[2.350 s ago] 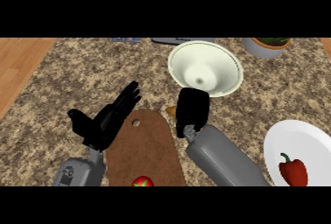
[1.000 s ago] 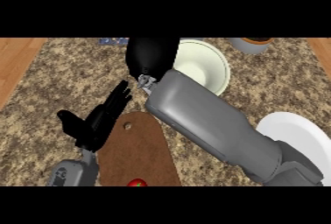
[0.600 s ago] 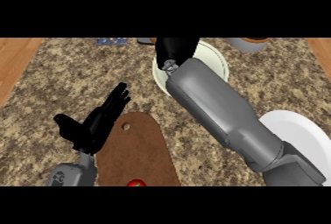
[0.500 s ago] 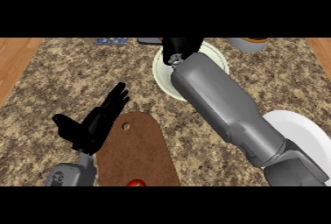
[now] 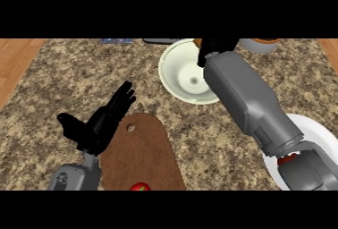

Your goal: Pick the croissant from the plate and place it in the bowl

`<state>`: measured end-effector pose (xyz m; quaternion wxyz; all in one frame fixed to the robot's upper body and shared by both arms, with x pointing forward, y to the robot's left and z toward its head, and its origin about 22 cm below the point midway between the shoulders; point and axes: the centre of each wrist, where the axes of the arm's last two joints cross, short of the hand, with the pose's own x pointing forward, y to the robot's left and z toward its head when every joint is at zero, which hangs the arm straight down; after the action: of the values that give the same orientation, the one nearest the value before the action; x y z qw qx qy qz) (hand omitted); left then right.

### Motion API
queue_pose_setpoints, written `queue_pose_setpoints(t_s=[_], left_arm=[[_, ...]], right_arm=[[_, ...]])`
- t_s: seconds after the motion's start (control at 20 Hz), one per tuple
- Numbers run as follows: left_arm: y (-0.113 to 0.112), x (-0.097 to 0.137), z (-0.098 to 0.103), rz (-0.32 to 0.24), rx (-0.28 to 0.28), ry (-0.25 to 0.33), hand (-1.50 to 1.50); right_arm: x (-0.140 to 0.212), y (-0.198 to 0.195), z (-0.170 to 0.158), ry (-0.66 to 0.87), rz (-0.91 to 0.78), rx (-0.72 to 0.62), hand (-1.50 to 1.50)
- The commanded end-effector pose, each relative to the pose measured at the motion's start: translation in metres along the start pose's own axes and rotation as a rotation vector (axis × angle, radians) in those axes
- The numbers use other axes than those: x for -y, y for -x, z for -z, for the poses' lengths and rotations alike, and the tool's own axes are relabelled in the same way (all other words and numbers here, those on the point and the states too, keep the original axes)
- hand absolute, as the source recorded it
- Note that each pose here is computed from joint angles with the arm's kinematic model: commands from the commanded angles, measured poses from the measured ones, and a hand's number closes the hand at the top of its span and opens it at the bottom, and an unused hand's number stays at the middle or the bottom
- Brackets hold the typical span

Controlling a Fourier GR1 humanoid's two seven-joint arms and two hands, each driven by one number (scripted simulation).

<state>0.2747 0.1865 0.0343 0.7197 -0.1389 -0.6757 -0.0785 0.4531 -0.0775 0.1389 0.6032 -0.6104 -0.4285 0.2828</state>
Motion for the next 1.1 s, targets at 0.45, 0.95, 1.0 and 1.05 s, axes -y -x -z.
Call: queue_pose_setpoints(t_s=[0.45, 0.95, 1.0, 1.05], left_arm=[[0.002, 0.000, -0.004, 0.002, 0.011, 0.018, 0.00], [-0.007, -0.020, -0.006, -0.001, -0.002, -0.040, 0.00], [0.008, -0.007, -0.008, -0.014, -0.019, -0.056, 0.00], [0.016, -0.010, -0.017, -0.021, -0.022, -0.038, 0.00]], right_arm=[[-0.028, 0.035, 0.017, 0.017, 0.457, -0.084, -1.50], [-0.005, 0.014, -0.032, 0.304, 0.998, 0.175, -1.50], [-0.011, 0.020, -0.041, 0.331, 1.028, 0.186, -1.50], [-0.012, 0.022, -0.048, 0.344, 1.060, 0.204, -1.50]])
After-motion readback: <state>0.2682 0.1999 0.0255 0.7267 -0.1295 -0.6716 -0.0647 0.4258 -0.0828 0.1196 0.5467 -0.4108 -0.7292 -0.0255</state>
